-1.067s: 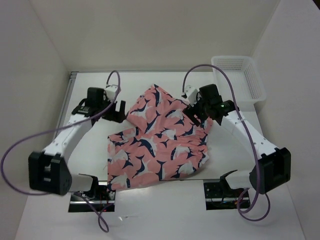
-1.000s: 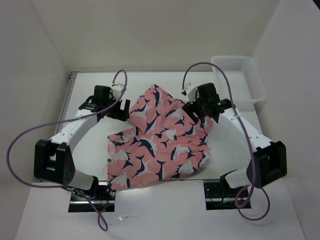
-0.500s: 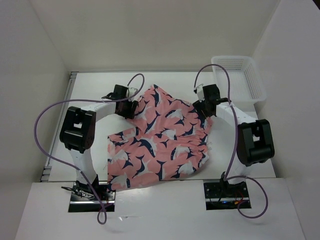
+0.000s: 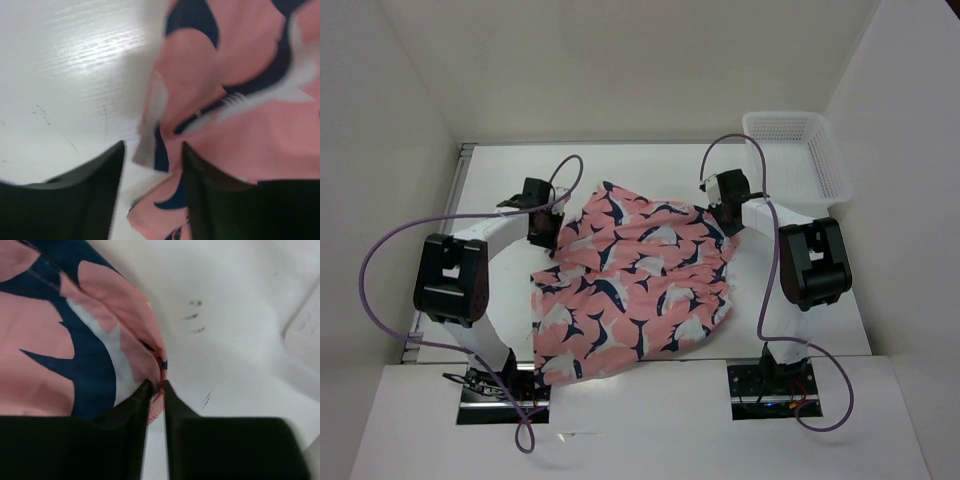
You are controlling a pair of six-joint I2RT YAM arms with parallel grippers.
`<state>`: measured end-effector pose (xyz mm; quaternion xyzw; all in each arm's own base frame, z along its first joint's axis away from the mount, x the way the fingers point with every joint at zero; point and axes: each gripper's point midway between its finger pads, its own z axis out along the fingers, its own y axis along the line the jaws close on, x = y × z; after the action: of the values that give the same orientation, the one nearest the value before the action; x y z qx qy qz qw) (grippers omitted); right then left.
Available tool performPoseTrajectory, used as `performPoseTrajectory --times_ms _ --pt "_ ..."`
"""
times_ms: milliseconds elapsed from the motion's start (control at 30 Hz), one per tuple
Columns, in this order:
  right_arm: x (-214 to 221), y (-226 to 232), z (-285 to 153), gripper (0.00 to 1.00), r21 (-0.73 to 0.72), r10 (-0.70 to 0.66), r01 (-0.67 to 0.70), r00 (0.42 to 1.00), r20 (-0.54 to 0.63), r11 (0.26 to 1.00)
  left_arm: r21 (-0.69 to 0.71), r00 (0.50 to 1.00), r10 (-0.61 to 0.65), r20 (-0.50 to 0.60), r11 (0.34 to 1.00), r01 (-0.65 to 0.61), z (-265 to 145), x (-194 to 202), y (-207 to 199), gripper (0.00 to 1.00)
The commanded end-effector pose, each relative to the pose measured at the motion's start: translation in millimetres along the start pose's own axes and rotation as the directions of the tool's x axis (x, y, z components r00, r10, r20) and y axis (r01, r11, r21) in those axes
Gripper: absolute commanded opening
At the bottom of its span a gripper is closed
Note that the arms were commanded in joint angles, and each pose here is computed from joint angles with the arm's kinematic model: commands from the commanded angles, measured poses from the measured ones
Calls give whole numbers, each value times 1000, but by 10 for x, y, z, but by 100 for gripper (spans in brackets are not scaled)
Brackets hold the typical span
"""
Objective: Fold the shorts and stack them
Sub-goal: Flatten the shorts out, then fold the shorts
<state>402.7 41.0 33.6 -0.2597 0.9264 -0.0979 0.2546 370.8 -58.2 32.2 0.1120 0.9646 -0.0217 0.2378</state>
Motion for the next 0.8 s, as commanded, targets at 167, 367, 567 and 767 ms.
performPoseTrajectory --times_ms 167,367,567,767 --pt "-970 -12 -203 51 -50 -61 73 976 210 996 148 942 15 336 987 -69 -618 -1277 -257 87" --pt "-875 -131 -153 57 26 -102 98 979 177 995 197 910 30 413 973 -122 -171 -2035 -400 90" --pt "-727 -56 -184 62 -2 -128 130 979 157 991 252 925 58 376 954 -162 311 -2239 -703 90" --pt "-529 -32 -161 63 -42 -130 136 985 117 990 289 948 64 312 944 -159 731 -2108 -801 90"
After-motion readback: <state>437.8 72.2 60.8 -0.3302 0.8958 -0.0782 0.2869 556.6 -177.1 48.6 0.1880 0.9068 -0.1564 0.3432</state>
